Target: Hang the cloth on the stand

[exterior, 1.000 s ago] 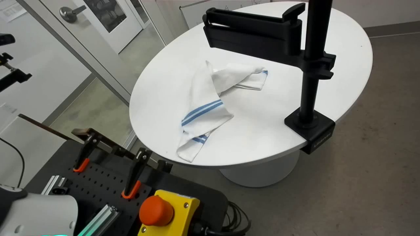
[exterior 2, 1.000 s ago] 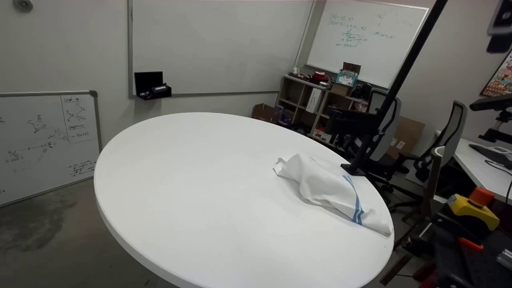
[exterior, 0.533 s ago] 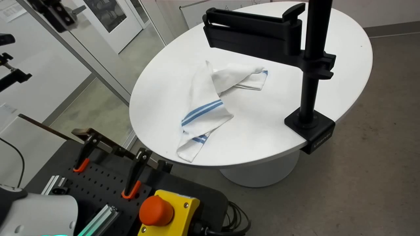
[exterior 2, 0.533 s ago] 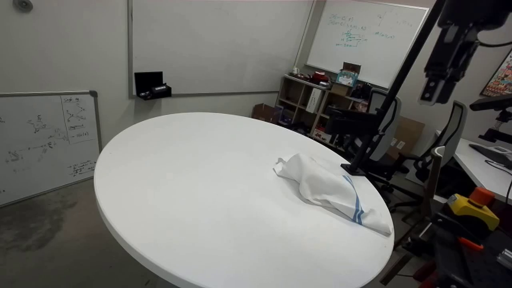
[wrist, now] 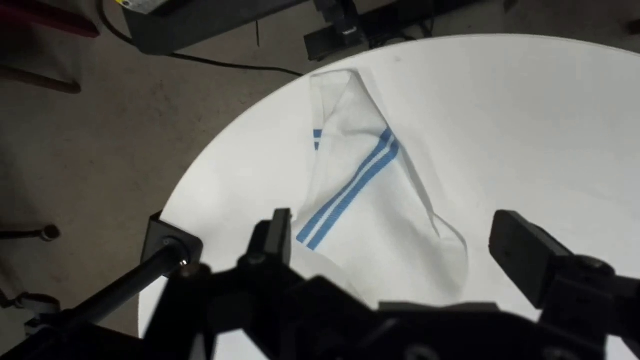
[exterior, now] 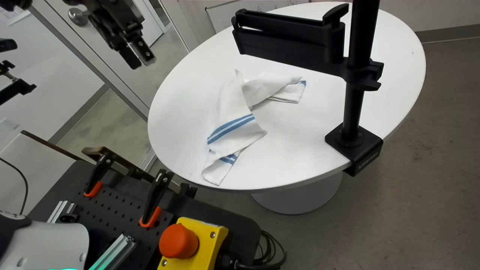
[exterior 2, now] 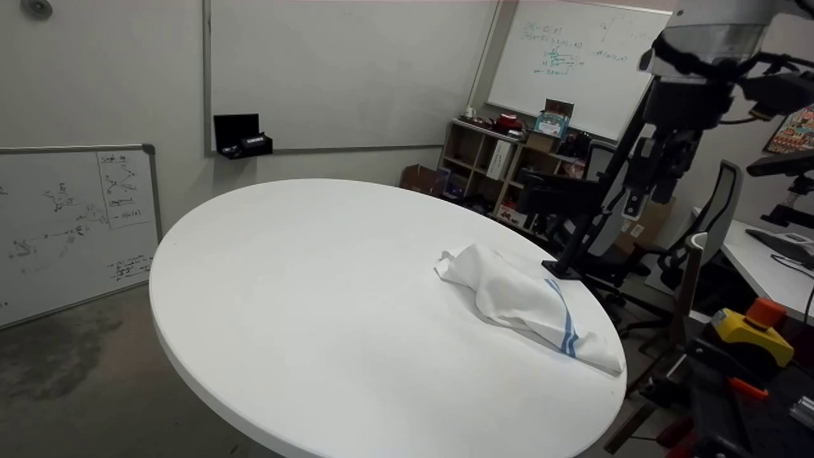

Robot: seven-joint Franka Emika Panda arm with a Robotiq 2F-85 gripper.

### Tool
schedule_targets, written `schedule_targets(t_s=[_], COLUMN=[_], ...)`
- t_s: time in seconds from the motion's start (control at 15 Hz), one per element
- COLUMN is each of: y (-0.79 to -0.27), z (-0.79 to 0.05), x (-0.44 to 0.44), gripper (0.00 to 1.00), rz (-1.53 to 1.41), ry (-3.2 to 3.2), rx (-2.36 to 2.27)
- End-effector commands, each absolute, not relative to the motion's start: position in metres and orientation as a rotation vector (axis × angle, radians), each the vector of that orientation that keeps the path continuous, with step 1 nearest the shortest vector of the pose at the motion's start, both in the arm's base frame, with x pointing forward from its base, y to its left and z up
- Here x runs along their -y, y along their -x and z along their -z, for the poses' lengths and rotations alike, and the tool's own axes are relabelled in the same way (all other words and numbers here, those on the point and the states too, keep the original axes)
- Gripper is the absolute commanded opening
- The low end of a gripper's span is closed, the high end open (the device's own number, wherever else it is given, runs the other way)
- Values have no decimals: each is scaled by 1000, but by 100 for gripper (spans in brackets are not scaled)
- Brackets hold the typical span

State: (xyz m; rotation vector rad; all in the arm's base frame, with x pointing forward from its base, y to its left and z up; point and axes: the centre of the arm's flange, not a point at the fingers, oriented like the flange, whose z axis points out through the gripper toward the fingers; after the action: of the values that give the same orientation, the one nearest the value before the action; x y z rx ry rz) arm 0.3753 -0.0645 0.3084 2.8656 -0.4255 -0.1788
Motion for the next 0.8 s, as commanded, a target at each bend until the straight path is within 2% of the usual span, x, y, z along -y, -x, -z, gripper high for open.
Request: schedule_targets(t_s=[0.0, 0.4, 0.73], y=[-406, -453, -467], z=[-278, -240, -181], x=[94, 107, 69], gripper=[100, 100, 100], rz=[317, 220, 52], ry=[-2813, -2723, -2667], rx=[382, 405, 337])
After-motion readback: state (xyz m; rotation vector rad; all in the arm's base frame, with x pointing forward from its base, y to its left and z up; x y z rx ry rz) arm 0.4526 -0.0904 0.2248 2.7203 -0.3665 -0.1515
